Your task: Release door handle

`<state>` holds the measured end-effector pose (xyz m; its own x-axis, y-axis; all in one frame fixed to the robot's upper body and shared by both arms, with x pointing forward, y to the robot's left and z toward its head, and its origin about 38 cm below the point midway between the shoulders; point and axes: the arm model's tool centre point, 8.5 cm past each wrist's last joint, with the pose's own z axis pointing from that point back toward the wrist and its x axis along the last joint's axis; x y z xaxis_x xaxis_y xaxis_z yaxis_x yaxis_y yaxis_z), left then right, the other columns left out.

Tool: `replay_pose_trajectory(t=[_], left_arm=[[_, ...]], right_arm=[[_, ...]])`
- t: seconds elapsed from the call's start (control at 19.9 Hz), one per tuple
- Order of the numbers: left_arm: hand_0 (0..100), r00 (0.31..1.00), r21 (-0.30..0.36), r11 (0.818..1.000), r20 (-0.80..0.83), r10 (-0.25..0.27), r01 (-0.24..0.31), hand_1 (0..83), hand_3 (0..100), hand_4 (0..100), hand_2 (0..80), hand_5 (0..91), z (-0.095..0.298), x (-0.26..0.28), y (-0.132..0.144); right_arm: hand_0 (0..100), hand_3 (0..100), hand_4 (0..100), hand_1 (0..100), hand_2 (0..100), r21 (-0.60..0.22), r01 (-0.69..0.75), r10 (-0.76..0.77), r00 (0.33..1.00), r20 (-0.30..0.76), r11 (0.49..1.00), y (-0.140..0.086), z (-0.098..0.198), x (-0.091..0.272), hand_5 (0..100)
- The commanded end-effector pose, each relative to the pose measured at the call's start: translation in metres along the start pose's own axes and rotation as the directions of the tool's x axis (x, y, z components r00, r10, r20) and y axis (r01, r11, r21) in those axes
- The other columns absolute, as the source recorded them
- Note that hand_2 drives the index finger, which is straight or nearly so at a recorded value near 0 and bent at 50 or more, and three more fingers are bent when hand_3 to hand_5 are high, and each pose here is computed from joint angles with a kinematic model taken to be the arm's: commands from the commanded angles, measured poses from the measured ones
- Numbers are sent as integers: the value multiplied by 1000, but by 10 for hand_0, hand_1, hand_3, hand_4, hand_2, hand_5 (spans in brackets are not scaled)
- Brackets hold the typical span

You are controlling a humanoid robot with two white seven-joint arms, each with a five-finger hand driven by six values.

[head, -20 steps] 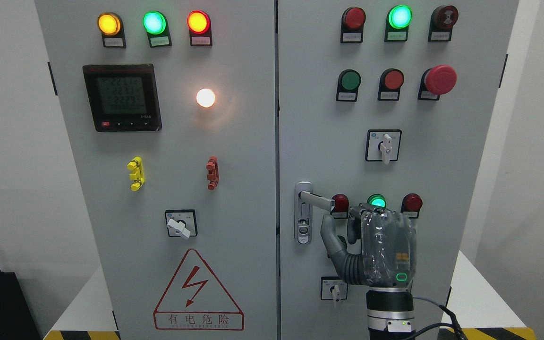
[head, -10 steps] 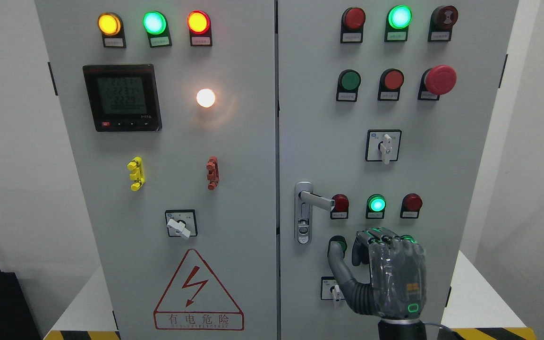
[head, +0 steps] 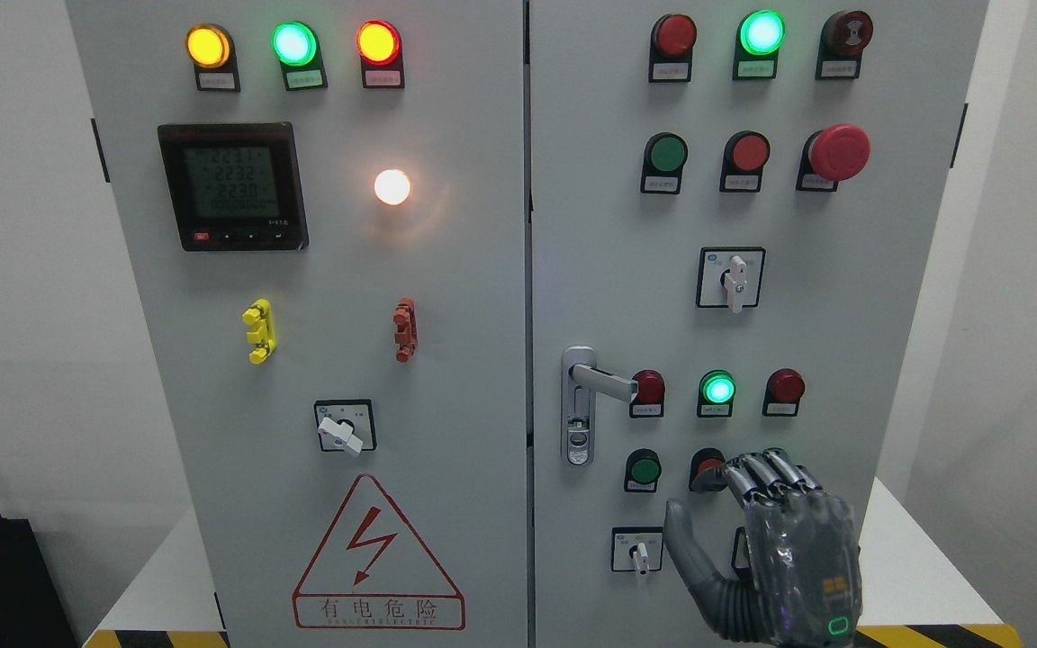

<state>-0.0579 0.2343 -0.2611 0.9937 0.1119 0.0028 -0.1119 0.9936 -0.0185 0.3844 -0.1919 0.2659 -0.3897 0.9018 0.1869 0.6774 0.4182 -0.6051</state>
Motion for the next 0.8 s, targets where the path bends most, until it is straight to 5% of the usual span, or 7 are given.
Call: replay_pose_trajectory(t=[0.0,0.75], left_arm=[[120,1000,0,1000,-20,-13,13,389,0,0,0,0,1,-7,0],[120,1000,0,1000,-20,-13,13,389,0,0,0,0,1,-7,0]], right_arm=[[487,0,0,269,0,-26,-58,58,998,22,998,-30,4,-25,0],[433,0,0,279,12,-10,-15,15,1000,21,1000,-33,19,-31,0]])
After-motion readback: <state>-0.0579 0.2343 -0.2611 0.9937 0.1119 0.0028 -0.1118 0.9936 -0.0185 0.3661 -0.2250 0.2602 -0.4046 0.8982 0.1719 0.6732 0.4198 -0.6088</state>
